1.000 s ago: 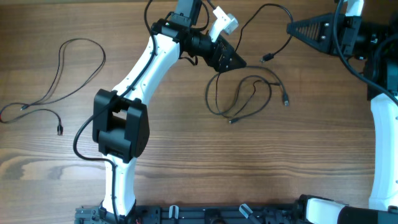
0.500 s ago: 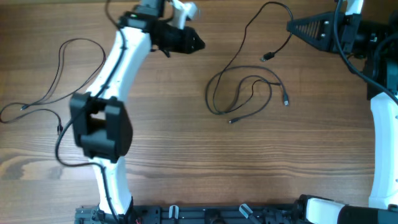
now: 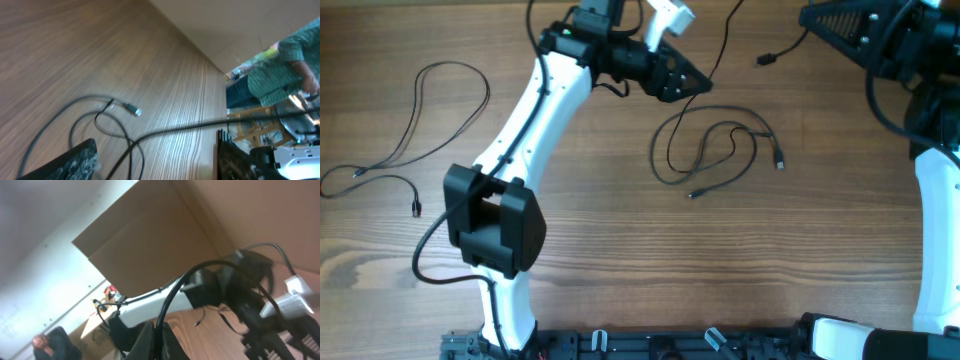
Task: Untangle cables
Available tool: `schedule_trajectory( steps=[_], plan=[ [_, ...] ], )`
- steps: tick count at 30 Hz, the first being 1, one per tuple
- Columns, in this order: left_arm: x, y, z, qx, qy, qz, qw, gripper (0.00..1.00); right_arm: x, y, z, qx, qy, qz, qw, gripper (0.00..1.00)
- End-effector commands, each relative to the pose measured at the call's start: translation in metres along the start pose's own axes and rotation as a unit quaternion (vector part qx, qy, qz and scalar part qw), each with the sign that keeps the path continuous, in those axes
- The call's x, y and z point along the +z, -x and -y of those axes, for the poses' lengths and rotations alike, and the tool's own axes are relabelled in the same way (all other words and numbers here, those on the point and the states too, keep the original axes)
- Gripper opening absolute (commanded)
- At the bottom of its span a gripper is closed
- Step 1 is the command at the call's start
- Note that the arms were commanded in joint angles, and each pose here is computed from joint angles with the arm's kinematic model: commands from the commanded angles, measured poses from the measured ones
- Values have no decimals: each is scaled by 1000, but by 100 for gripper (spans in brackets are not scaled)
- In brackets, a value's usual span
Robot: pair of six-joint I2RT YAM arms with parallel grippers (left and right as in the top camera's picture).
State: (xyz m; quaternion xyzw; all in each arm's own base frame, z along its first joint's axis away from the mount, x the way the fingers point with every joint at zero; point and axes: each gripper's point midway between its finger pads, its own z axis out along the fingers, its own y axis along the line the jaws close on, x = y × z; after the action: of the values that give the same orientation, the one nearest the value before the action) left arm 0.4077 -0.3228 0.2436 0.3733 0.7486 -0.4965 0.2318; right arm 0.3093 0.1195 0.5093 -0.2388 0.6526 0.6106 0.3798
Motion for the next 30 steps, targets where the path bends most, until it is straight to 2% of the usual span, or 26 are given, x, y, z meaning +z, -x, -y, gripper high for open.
schedule_trajectory(
  steps=[1, 2, 3, 5, 6, 7, 11, 14, 16, 18, 20, 23, 25, 30],
  plan=[
    [19, 2, 15, 35, -27, -1, 999, 76, 0, 1, -15, 87, 3, -1, 996, 4],
    [23, 3, 18, 37, -30, -1, 999, 73, 0, 1, -17, 86, 3, -1, 996, 4],
    [25, 4, 21, 41, -32, -1, 999, 64, 0, 0, -18, 88, 3, -3, 996, 4],
    [27, 3, 23, 42, -34, -2, 999, 37, 0, -1, -18, 89, 3, -6, 996, 4],
    [27, 3, 23, 42, -34, -2, 999, 10, 0, -1, -18, 89, 2, -7, 996, 4],
    [27, 3, 20, 41, -28, -3, 999, 4, 0, -2, -18, 89, 2, -8, 996, 4],
    [19, 2, -12, -17, 55, -5, 998, 4, 0, -5, -16, 77, 0, -17, 997, 4],
    [7, 6, -19, -35, 68, 5, 997, 4, -1, -9, -11, 100, -3, -32, 994, 4],
    [4, 9, -10, -32, 49, 9, 998, 4, -1, -9, -10, 104, -3, -30, 994, 4],
    [4, 11, 12, -1, -12, 13, 1000, 5, -1, -8, -10, 105, -2, -28, 994, 4],
    [3, 12, 31, 28, -67, 19, 997, 16, -1, -7, -10, 105, -2, -26, 994, 4],
    [0, 14, 46, 30, -111, 24, 993, 33, 0, -5, -10, 105, -1, -19, 994, 4],
    [-3, 14, 55, 32, -138, 27, 990, 41, -1, -2, -10, 99, 0, -12, 995, 4],
    [-13, 17, 83, 43, -221, 40, 973, 48, -1, 3, -4, 106, 1, 1, 994, 4]
  ],
)
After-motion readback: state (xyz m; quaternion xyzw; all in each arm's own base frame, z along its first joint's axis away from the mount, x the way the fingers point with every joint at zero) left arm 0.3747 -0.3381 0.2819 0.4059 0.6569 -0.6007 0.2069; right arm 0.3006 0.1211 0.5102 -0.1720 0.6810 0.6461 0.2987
